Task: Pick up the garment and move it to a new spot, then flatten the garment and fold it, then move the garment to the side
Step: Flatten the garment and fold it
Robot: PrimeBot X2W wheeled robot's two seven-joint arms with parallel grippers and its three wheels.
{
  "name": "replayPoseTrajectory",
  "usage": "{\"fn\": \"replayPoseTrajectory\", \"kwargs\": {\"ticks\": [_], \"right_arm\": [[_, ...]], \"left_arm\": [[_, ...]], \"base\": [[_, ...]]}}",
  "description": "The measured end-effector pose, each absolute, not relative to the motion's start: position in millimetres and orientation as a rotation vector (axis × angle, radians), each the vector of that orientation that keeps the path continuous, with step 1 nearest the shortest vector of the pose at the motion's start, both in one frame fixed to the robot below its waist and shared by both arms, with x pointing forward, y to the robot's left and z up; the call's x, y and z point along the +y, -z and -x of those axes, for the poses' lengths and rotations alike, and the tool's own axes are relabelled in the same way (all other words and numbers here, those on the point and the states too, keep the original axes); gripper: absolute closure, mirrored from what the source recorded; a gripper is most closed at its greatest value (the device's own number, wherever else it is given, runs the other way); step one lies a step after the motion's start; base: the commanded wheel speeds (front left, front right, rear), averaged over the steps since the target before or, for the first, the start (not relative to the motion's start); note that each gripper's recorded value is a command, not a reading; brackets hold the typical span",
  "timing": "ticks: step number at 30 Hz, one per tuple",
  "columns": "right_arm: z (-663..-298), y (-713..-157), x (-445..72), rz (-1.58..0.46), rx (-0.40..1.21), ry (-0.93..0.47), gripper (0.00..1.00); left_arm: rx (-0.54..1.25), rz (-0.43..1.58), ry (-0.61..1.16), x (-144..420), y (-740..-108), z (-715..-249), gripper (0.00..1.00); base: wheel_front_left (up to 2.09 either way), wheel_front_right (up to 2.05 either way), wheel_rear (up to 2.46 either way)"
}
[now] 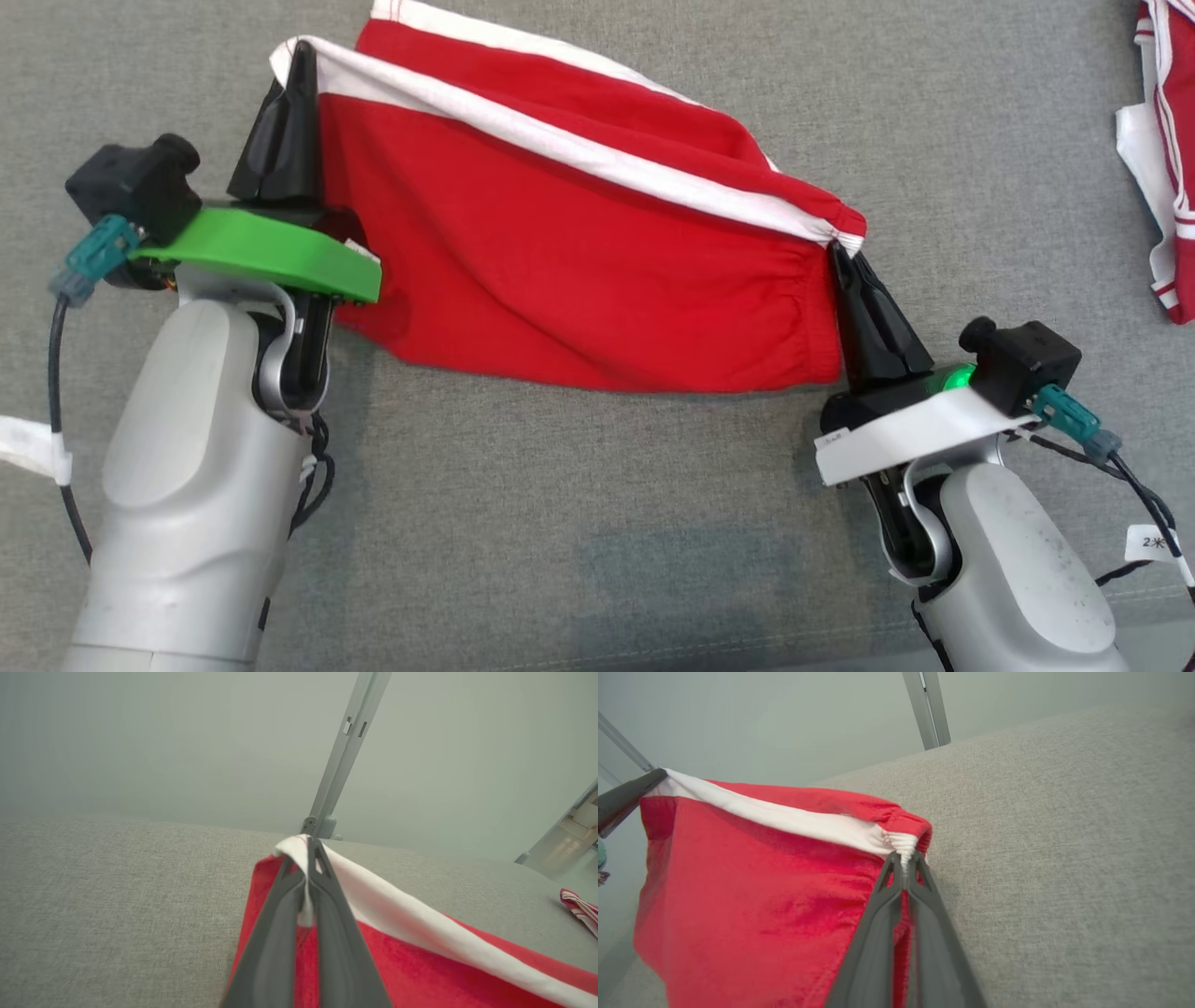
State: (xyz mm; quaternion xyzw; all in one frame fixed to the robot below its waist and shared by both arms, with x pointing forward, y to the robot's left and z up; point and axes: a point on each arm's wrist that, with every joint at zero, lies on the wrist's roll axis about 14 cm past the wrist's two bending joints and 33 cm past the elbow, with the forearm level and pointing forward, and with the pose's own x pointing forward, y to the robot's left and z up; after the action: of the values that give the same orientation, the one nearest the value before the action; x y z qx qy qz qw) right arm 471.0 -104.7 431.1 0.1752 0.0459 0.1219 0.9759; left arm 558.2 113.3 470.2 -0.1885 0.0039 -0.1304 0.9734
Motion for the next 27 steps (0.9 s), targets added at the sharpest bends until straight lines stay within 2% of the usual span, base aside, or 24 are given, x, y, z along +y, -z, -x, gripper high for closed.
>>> {"fn": "replayPoseTrajectory", "kwargs": {"ticks": [10, 23, 24, 26, 27], "right_arm": [[-483, -406, -116, -0.337, 0.14, -0.2, 1.0], [-490, -404, -119, -0.36, 0.144, -0.191, 1.0], [-490, -404, -120, -0.359, 0.144, -0.19, 0.87], [-490, -405, -120, -0.357, 0.142, -0.189, 0.58], [-490, -406, -120, -0.355, 0.141, -0.19, 0.41]], "left_arm": [[0.086, 0.323, 0.303, 91, -438, -598, 1.0], [0.189, 0.259, 0.323, 78, -406, -613, 1.0], [0.205, 0.255, 0.317, 79, -402, -614, 1.0], [0.223, 0.245, 0.309, 80, -399, -616, 0.8], [0.223, 0.242, 0.306, 81, -400, -618, 0.7]], "base": [[0.0, 0.0, 0.0], [0.0, 0.0, 0.0], [0.0, 0.0, 0.0], [0.0, 0.0, 0.0], [0.0, 0.0, 0.0]]}}
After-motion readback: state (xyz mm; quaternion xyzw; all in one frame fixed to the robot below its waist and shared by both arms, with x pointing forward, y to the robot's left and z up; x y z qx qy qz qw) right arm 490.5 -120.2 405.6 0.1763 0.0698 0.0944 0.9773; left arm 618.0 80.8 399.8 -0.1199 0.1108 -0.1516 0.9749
